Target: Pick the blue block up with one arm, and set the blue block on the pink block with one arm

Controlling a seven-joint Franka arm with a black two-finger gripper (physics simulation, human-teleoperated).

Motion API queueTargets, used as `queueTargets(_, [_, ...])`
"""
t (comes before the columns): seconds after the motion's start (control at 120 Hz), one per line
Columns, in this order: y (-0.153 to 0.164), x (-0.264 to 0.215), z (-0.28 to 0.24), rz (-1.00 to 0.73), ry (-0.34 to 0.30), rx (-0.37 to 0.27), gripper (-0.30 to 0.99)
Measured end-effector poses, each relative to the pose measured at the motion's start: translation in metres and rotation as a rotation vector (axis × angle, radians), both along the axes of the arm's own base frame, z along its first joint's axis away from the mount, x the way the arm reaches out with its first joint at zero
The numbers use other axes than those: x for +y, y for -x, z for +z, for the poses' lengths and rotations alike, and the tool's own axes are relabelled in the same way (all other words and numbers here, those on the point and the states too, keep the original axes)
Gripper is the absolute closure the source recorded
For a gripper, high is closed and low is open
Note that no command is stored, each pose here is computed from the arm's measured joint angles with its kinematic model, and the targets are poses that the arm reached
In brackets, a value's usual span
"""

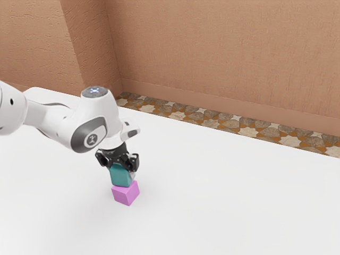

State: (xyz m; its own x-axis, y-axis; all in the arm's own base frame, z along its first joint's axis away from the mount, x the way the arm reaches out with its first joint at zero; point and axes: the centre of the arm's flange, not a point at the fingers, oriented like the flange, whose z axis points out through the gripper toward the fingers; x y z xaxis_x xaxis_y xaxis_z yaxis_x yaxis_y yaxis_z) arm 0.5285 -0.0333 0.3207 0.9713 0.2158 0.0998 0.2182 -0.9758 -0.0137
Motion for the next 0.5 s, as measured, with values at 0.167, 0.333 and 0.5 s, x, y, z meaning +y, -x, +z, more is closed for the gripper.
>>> queueTargets(0.167, [0.008, -0.007, 0.002, -0.016, -0.004, -0.011, 0.3])
queueTargets(0.333, [0.017, -0.011, 0.002, -0.018, -0.006, -0.016, 0.3])
queueTargets(0.5, [0.02, -0.011, 0.005, -0.01, -0.002, -0.029, 0.17])
